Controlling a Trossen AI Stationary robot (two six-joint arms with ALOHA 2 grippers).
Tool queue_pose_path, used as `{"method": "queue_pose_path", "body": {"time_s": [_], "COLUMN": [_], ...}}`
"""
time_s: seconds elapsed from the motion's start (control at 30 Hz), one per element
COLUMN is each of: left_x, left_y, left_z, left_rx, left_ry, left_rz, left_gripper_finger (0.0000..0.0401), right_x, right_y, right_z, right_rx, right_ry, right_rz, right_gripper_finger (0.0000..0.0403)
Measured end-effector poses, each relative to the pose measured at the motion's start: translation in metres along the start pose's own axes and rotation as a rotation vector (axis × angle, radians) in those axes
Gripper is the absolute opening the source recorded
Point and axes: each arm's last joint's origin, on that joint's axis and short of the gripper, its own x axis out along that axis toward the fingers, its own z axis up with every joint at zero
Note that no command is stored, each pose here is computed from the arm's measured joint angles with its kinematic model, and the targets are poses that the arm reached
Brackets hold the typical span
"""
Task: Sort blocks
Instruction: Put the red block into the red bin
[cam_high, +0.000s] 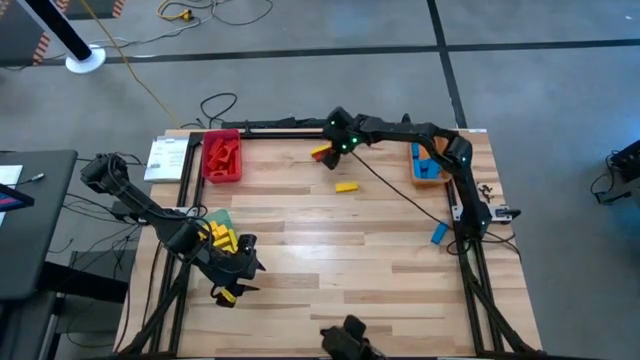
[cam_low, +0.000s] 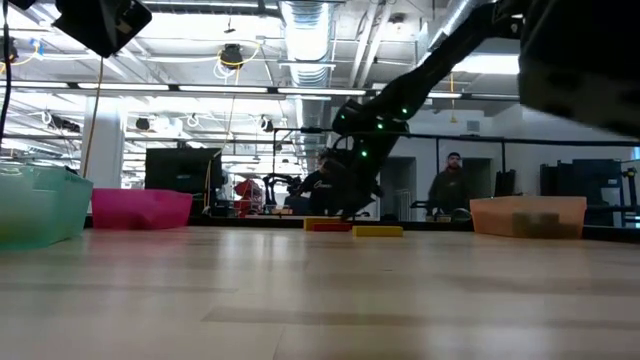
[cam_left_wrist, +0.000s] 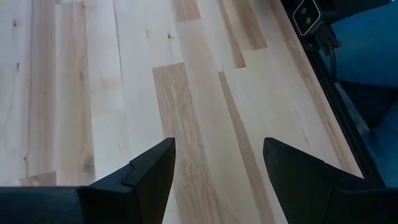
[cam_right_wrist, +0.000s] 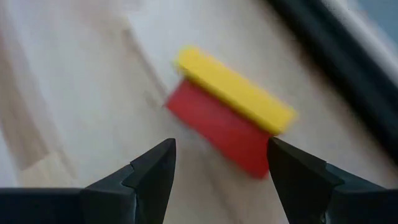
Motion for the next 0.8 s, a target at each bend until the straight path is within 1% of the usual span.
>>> {"method": "queue_pose_path", "body": {"time_s": [0.07, 0.27, 0.43, 0.6, 0.8], "left_x": [0.0, 0.0, 0.0, 0.0, 0.0], "left_y": [0.0, 0.0, 0.001, 0.001, 0.0], "left_z": [0.0, 0.0, 0.0, 0.001, 0.001], "left_rx": [0.004, 0.005, 0.013, 0.003, -0.006], "left_ry": [-0.003, -0.006, -0.008, -0.011, -0.011], "left_rz": [0.006, 0.012, 0.02, 0.019, 0.019], "left_gripper_finger": [0.0238, 0.0238, 0.0238, 0.0238, 0.0238], "right_x": [0.003, 0.004, 0.004, 0.003, 0.0], "right_y": [-0.004, 0.002, 0.001, 0.012, 0.04], "right_z": [0.002, 0.0, -0.002, -0.009, -0.023], "right_rx": [0.01, 0.0, 0.026, 0.03, 0.001], "right_ry": [-0.026, -0.01, 0.01, 0.097, 0.249], "right_rz": [0.004, 0.023, 0.036, 0.046, 0.069], "right_gripper_finger": [0.0269, 0.0269, 0.0269, 0.0269, 0.0269]}}
